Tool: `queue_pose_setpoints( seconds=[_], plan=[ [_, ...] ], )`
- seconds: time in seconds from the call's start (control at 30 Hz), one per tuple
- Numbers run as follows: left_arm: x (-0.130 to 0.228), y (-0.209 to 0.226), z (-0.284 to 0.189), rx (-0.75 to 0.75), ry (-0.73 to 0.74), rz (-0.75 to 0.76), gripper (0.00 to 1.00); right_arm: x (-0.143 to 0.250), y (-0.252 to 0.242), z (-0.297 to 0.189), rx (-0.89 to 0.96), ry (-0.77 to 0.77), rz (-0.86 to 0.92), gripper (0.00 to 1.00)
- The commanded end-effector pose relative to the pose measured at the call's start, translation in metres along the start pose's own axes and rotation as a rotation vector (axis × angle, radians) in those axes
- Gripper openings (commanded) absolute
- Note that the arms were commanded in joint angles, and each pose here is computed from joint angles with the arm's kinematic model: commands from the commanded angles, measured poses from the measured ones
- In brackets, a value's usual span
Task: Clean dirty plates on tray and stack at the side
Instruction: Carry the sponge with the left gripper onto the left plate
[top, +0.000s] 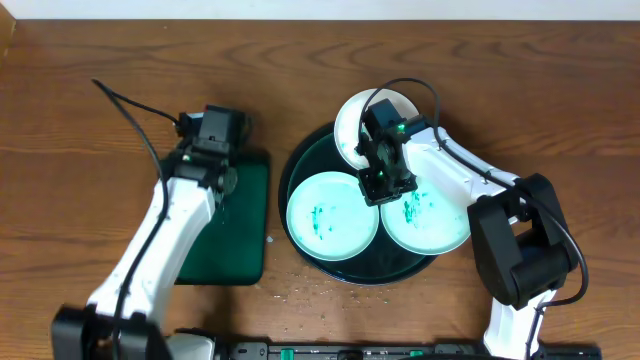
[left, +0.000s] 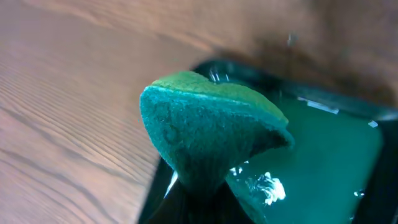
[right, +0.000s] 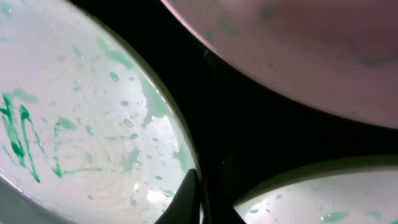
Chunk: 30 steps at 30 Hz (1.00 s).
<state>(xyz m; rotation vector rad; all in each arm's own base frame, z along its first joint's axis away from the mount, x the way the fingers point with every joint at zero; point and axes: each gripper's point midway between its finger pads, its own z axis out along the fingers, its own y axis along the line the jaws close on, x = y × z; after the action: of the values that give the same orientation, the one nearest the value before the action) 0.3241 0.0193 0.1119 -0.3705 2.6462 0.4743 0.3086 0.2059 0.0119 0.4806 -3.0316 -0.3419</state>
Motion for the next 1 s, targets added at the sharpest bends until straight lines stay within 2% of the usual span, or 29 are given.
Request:
queue_pose_setpoints(
  seconds=[0.0, 0.2, 0.57, 0.8, 0.97],
  plan=[
    [0.016, -0.019, 0.014, 0.128, 0.118, -0.044, 0.07, 0.006, 0.007, 0.004, -0.013, 0.024, -0.023, 0.01],
    [0.019, -0.033, 0.015, 0.266, 0.173, -0.088, 0.07, 0.006, 0.007, 0.004, -0.013, 0.025, -0.023, 0.01],
    [0.029, -0.025, 0.016, 0.260, 0.235, -0.157, 0.07, 0.006, 0.007, 0.004, -0.013, 0.026, -0.022, 0.01],
    [0.040, -0.022, 0.013, 0.250, 0.280, -0.144, 0.07, 0.006, 0.007, 0.004, -0.013, 0.025, -0.022, 0.01],
    [0.030, -0.043, -0.007, 0.402, 0.270, -0.141, 0.07, 0.006, 0.007, 0.004, -0.013, 0.025, -0.022, 0.01]
  ],
)
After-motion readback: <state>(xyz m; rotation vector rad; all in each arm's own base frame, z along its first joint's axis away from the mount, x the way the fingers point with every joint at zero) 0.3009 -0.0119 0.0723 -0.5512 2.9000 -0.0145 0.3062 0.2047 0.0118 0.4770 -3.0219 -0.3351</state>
